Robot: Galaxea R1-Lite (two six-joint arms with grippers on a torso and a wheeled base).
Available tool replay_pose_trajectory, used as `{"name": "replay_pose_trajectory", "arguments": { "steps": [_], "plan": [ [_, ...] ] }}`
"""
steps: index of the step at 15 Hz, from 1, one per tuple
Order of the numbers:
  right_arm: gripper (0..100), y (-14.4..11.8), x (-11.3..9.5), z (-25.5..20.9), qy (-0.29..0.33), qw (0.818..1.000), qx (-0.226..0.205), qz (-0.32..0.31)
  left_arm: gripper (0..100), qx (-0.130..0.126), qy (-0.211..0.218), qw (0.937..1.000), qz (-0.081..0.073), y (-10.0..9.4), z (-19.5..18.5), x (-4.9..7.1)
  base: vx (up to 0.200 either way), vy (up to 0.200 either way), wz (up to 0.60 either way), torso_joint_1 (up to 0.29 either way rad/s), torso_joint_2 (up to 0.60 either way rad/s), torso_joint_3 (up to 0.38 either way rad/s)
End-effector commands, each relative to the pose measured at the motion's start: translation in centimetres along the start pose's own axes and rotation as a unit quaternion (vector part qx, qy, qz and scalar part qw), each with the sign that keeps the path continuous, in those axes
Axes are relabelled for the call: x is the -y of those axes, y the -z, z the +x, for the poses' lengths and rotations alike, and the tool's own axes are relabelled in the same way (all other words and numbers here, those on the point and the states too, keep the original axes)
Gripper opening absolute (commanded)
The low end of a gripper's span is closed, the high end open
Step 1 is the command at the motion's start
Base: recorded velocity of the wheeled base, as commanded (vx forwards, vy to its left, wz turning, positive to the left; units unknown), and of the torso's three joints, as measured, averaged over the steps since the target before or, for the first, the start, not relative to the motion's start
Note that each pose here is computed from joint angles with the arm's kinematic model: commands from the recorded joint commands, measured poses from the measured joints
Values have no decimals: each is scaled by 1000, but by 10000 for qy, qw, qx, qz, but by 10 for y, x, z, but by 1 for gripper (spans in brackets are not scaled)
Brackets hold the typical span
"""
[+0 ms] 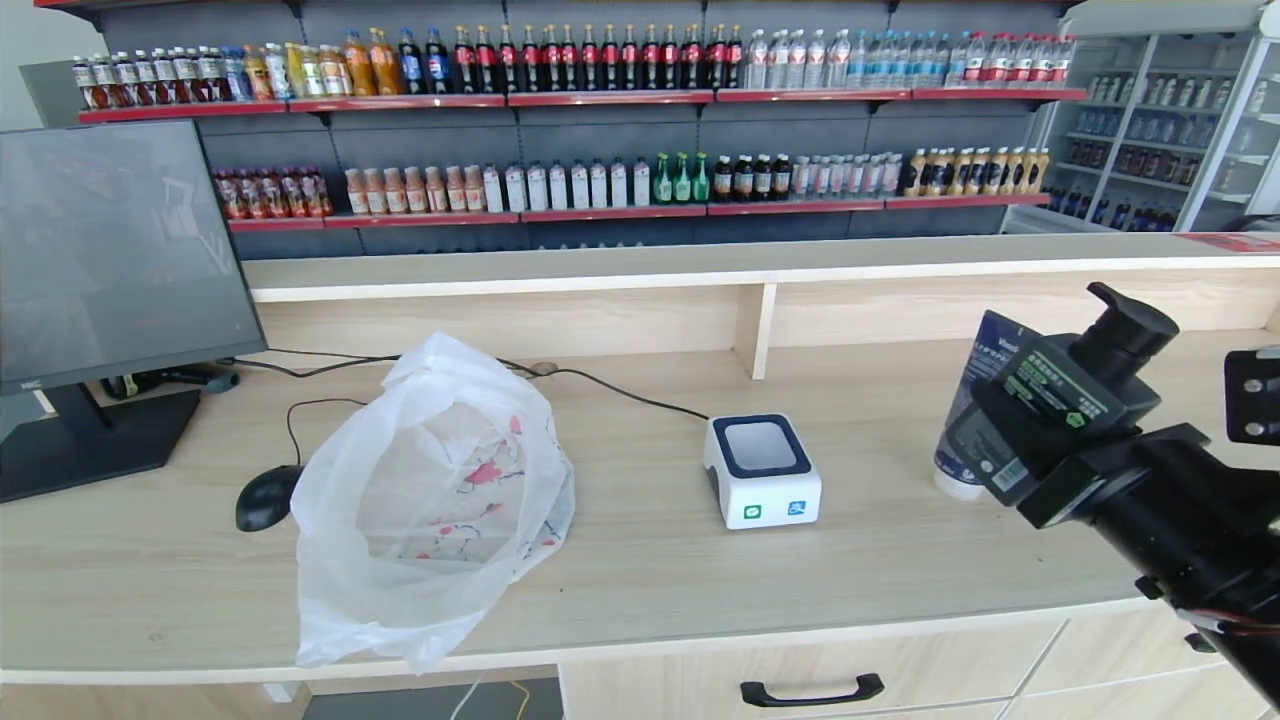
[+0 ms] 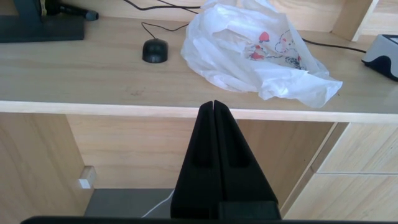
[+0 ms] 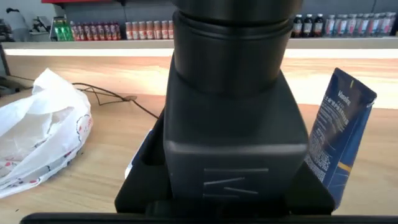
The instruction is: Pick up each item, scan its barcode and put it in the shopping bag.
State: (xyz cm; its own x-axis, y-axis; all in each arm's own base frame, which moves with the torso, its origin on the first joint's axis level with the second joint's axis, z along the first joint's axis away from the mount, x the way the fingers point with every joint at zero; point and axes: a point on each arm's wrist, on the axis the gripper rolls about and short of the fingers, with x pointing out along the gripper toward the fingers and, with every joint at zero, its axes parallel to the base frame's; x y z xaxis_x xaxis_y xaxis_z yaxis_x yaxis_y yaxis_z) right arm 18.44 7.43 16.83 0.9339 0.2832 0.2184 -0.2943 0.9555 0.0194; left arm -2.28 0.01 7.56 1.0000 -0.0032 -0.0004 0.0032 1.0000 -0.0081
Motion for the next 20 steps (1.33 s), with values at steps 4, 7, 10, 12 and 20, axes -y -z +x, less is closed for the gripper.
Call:
{"name": "replay_pose_trajectory", "arguments": {
  "steps": [4, 7, 10, 12, 20],
  "plan": [
    [0, 5, 12, -2, 507, 9977, -144, -429, 0, 2, -8, 10000, -6, 0, 0, 0, 0, 0, 0, 0, 0, 0],
    [0, 9, 10, 1, 351, 9981, -217, -460, 0, 2, -16, 10000, -36, 0, 0, 0, 0, 133, 0, -2, 2, 0],
    [0, 6, 8, -19, -199, 9989, -207, -367, 0, 2, -16, 10000, -36, 0, 0, 0, 0, 200, 0, 15, 6, -4],
    [0, 7, 9, -21, -174, 9981, -243, -535, 0, 2, -8, 10000, -29, 0, 0, 0, 0, 200, 0, 0, 0, 0],
    [0, 5, 9, -7, -141, 9980, -152, -591, 0, 2, -8, 10000, -21, 0, 0, 0, 0, 50, 0, -2, -1, 1]
  ]
}}
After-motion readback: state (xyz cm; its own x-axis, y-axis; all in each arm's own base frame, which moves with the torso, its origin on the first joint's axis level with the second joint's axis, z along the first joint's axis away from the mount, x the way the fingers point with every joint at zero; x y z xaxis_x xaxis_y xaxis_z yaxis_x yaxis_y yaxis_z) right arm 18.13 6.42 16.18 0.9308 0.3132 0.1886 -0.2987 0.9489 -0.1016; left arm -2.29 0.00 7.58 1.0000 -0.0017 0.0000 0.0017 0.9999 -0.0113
